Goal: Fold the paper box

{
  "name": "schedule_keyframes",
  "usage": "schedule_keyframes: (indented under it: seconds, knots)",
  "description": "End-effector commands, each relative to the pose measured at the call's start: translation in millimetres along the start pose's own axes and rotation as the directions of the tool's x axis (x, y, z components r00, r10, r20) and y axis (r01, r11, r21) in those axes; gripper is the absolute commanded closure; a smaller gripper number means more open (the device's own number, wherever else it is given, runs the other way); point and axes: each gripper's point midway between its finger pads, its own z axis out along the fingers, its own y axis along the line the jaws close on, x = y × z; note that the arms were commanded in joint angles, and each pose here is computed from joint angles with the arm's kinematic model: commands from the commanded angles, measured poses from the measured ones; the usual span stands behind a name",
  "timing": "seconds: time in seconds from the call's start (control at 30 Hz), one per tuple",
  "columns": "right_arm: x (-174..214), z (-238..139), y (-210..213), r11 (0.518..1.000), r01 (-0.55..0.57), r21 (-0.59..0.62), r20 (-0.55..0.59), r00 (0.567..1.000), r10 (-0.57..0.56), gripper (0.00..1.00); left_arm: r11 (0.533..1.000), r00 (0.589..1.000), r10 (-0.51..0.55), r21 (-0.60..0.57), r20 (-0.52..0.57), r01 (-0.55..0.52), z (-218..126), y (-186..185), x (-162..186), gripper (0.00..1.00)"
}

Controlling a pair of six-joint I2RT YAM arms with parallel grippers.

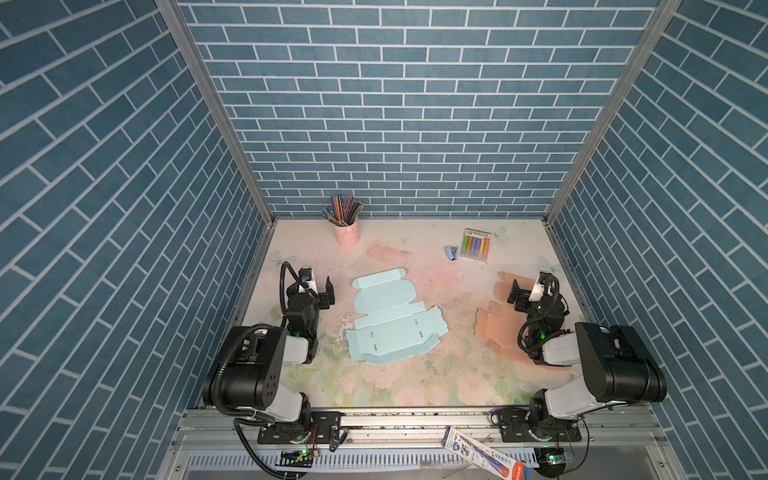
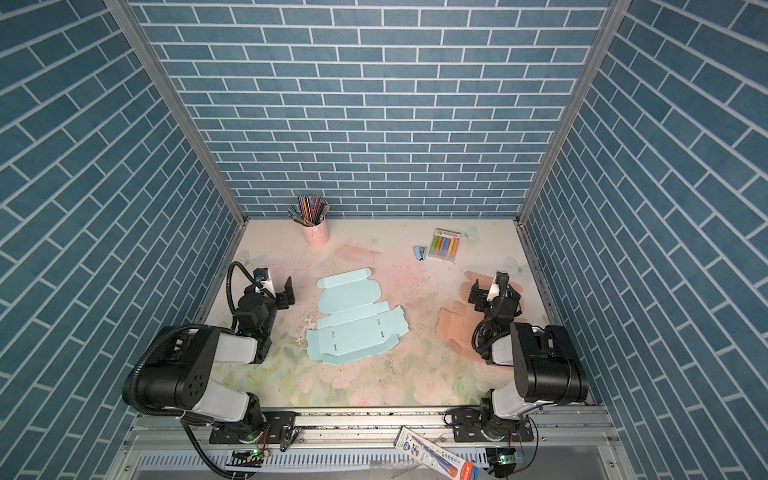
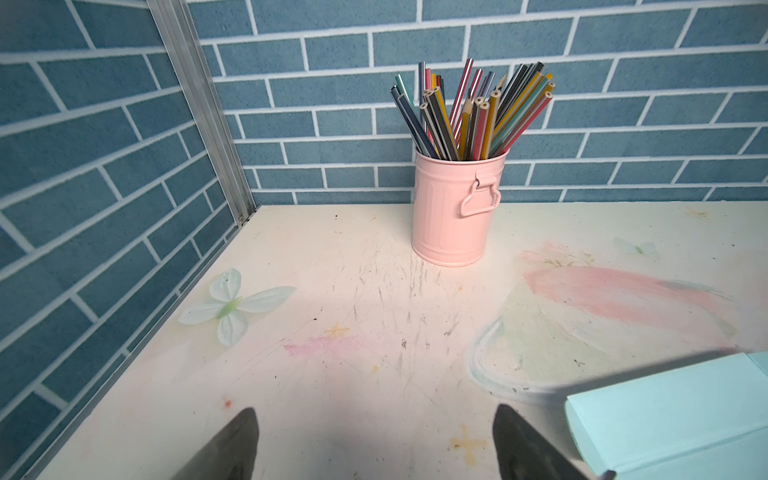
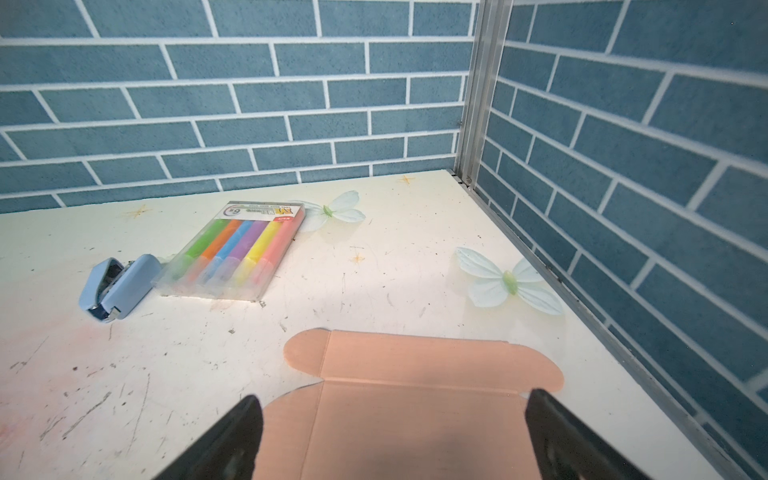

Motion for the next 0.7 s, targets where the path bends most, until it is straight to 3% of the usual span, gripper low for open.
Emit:
schedule_keyframes:
  seconds: [0.0, 0.33, 0.67]
  knots:
    - [-8, 3, 3, 1.000, 0.013, -0.013, 0.019, 1.000, -0.013, 0.01, 1.000, 1.000, 0.010, 0.006, 0.014, -0.010, 2, -1, -5, 0.11]
    - [-8, 1, 3, 1.000, 0.014, -0.011, 0.024, 1.000, -0.013, 0.01, 1.000, 1.000, 0.010, 0.006, 0.017, -0.010, 2, -1, -5, 0.12]
    - [-29, -22, 6, 0.999, 0.037, -0.033, 0.099, 0.995, -0.034, 0.02, 0.999, 1.000, 0.015, 0.030, 0.024, -0.016, -5, -4, -19, 0.12]
